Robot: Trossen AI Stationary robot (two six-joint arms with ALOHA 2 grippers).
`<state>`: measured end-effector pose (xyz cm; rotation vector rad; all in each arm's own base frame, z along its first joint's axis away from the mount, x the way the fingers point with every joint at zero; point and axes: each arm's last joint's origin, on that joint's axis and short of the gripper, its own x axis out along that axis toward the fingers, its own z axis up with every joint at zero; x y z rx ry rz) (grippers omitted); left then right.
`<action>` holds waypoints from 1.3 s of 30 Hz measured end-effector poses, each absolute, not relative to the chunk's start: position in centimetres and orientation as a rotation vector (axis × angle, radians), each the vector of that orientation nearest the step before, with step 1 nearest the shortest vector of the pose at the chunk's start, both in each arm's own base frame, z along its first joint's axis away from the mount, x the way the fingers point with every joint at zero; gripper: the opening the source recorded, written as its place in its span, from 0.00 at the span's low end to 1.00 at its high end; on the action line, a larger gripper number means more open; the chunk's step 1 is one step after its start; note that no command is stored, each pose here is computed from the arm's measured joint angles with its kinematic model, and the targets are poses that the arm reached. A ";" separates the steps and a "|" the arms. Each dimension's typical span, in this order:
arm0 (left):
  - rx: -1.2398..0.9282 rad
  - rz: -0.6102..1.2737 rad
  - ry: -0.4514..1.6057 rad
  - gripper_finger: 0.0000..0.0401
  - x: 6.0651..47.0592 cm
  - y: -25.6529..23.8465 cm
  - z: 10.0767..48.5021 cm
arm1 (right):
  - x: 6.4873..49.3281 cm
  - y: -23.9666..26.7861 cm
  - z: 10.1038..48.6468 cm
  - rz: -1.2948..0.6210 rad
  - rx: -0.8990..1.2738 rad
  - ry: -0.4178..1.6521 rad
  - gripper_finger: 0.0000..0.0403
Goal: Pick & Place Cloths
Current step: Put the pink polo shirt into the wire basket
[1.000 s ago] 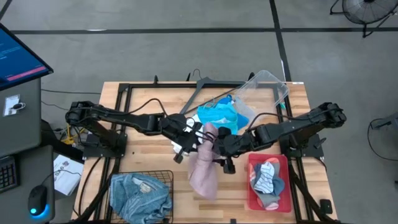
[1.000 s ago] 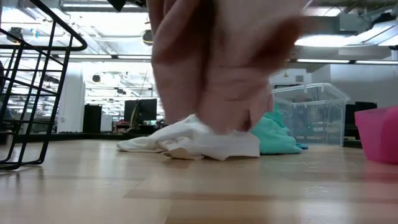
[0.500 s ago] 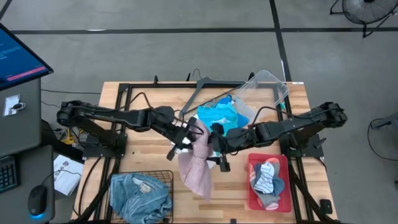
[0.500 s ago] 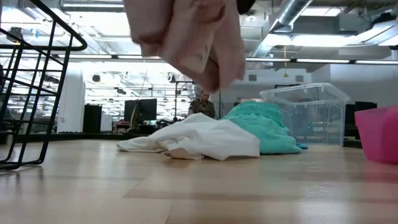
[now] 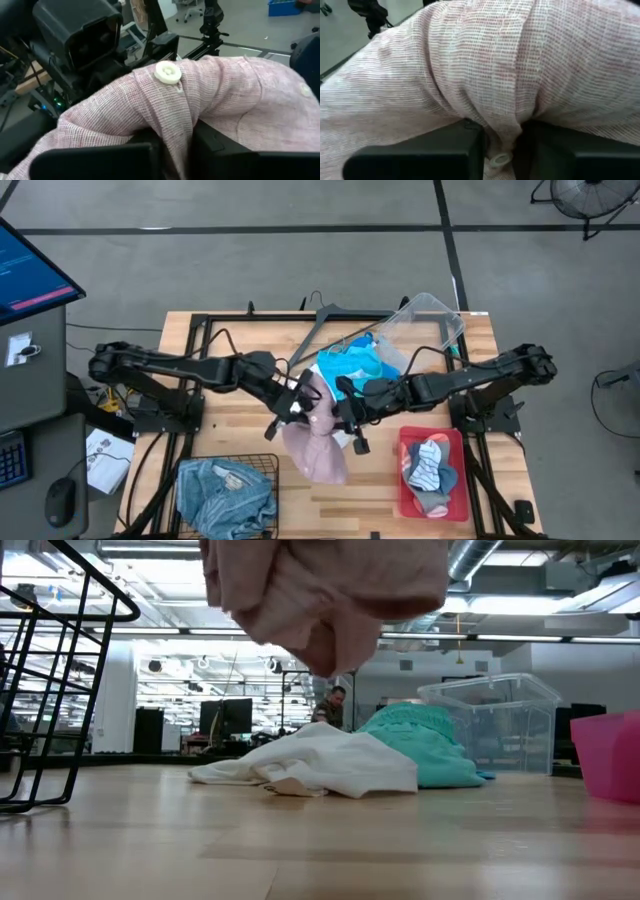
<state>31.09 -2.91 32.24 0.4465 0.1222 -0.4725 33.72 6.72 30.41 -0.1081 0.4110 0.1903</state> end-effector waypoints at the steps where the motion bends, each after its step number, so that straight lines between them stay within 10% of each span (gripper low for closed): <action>1: 0.443 -0.460 0.127 0.12 31.1 -2.8 32.3 | 33.7 6.8 30.5 0.191 -0.108 0.404 0.11; 15: 0.425 -0.128 0.303 0.45 23.1 -1.3 36.4 | 32.4 6.3 32.5 -0.032 -0.164 0.342 0.11; 25: 0.454 -0.061 0.381 0.77 24.6 -2.4 34.9 | 33.3 5.4 33.8 -0.131 -0.127 0.182 0.11; 39: 0.435 -0.019 0.305 0.84 28.3 -2.5 33.6 | 33.2 5.2 33.6 -0.143 -0.121 0.160 0.10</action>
